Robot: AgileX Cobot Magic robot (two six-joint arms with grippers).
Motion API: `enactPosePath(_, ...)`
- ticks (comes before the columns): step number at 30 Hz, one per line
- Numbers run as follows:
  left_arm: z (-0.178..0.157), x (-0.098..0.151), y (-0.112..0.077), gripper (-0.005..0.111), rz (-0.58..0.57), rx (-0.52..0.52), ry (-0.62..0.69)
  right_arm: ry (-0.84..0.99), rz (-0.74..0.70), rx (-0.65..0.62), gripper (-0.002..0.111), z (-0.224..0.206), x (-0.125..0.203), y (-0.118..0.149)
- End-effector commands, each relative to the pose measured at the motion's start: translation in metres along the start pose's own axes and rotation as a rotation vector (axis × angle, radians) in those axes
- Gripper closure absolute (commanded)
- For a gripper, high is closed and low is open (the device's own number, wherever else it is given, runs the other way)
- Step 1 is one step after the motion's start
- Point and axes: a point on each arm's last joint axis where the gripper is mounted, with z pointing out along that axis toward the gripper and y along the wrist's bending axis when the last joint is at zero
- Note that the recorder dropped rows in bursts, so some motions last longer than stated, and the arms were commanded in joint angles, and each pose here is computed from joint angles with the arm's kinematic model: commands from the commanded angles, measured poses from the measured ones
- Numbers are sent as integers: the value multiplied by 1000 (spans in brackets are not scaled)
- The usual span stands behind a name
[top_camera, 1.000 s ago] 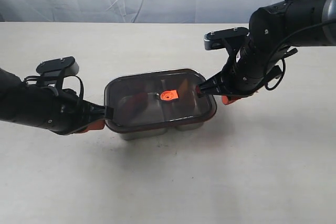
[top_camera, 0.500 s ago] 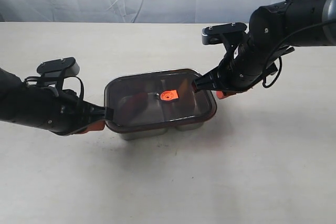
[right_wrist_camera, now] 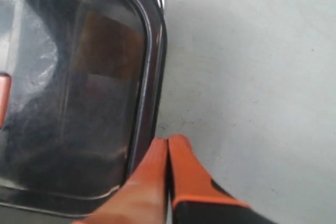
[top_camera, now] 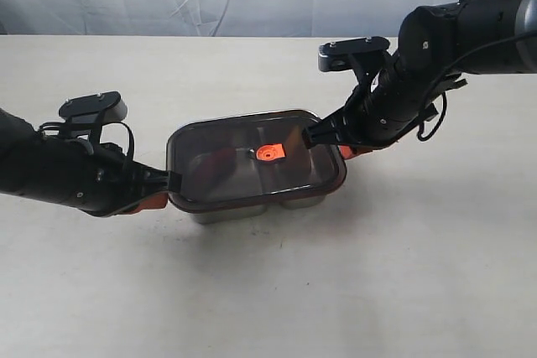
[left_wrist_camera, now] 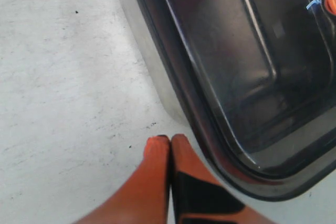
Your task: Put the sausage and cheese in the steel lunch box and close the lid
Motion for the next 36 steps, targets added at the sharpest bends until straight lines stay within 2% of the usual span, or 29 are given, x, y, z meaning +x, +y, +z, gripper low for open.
enactPosePath(1,0,0,-2,107,3,6,5,-33,3,-5,108,-1,-4,-1)
enactPosePath(16,0,0,-1,107,15,2,6,-108,-10,3,108,-1,-11,-2)
enactPosePath(25,-5,-6,20,107,-53,-31,-5,-95,-41,23,108,-2,-10,-4)
enactPosePath(29,-7,-3,21,107,-32,-8,44,-155,-22,82,108,-29,-13,-7)
enactPosePath(33,-8,0,18,107,-19,24,83,-16,-16,106,108,-44,1,-9)
enactPosePath(36,-17,6,9,107,5,99,140,45,-16,84,108,-43,8,-7)
